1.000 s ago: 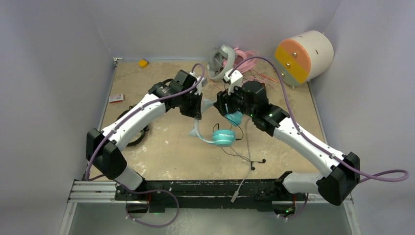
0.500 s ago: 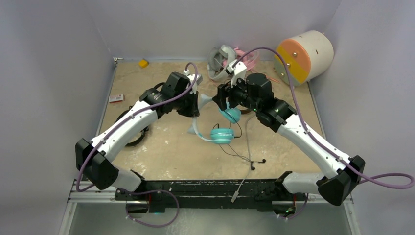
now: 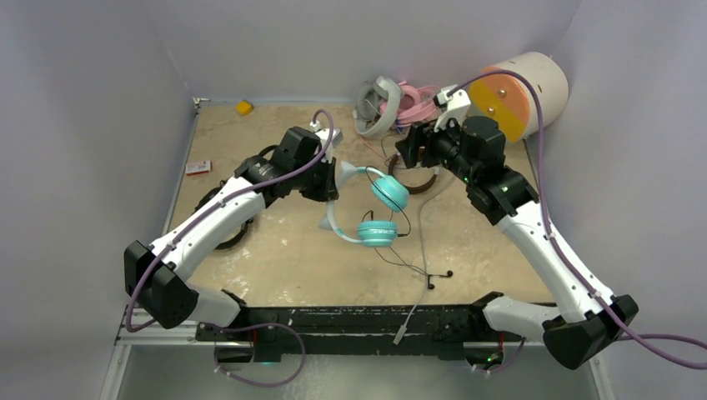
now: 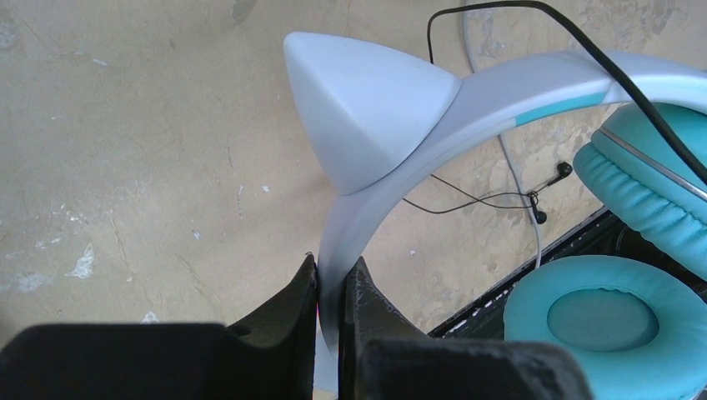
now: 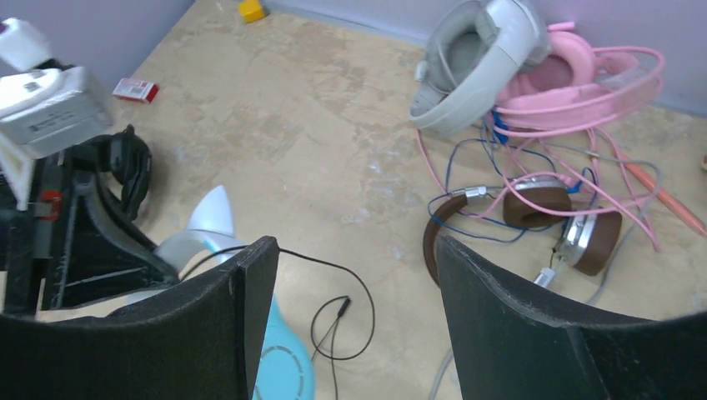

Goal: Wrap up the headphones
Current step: Wrap the headphones cable around the headphones.

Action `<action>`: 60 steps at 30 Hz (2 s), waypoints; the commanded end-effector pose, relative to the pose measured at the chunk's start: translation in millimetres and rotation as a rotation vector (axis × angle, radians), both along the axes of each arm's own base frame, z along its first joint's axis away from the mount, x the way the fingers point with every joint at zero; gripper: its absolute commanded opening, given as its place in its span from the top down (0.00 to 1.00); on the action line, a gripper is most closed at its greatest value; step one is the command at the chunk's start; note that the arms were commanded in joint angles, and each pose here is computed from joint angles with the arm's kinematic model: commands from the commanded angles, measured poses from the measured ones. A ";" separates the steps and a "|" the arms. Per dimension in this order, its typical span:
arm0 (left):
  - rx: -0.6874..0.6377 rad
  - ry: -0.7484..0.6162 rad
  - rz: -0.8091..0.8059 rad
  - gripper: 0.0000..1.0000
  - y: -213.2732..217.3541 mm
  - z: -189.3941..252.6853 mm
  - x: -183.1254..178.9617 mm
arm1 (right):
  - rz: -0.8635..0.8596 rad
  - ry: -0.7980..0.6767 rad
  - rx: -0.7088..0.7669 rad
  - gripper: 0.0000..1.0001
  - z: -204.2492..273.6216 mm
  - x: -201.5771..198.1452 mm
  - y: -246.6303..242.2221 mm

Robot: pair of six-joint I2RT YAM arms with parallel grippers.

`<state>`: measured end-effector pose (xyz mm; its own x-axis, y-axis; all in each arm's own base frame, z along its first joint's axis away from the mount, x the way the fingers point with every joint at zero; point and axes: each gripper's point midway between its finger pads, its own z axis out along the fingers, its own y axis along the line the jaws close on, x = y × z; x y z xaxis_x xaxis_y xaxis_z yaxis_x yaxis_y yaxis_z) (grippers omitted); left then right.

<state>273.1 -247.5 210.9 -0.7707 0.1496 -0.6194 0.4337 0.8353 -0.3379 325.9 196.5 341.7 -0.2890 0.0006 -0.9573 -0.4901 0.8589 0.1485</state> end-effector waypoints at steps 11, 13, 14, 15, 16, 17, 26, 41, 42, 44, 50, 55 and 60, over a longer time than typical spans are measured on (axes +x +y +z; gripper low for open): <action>-0.128 -0.113 0.044 1.00 -0.3 54.2 -1.6 | -0.131 0.247 0.286 0.33 -115.8 6.2 -30.2; -0.144 -0.116 0.049 1.00 -0.5 59.2 -2.4 | -0.079 0.249 0.325 0.34 -133.1 -1.1 -21.5; -0.153 -0.119 0.050 1.00 -1.3 62.1 -3.0 | -0.057 0.262 0.339 0.34 -148.7 -6.7 -18.5; -0.161 -0.122 0.051 1.00 -1.6 64.7 -3.0 | -0.040 0.255 0.360 0.35 -154.4 -8.3 -15.6; -0.165 -0.123 0.052 1.00 -1.7 66.6 -3.0 | -0.031 0.251 0.376 0.35 -161.3 -9.9 -14.0; -0.170 -0.127 0.053 1.00 -1.8 69.2 -3.1 | -0.029 0.245 0.392 0.36 -165.8 -9.3 -13.1; -0.192 -0.141 0.065 1.00 -2.2 79.7 -2.3 | 0.145 0.316 0.423 0.33 -206.9 -17.1 26.1; -0.261 -0.140 0.138 1.00 -5.5 88.6 4.5 | 0.230 0.353 0.391 0.58 -237.1 -10.3 83.0; -0.269 -0.144 0.145 1.00 -5.6 90.3 5.1 | 0.246 0.353 0.395 0.67 -236.5 -11.2 86.4; -0.288 -0.155 0.166 1.00 -4.3 95.4 7.0 | 0.281 0.353 0.401 0.85 -234.3 -14.5 92.8; -0.307 -0.239 0.294 1.00 18.1 119.0 24.2 | 0.358 0.305 0.409 1.00 -213.8 -37.9 96.3; -0.316 -0.330 0.443 1.00 51.9 140.2 48.6 | 0.387 0.300 0.387 1.00 -208.2 -71.3 89.1; -0.371 -0.371 0.519 1.00 68.3 154.8 61.4 | 0.444 0.322 0.342 1.00 -204.1 -101.8 92.7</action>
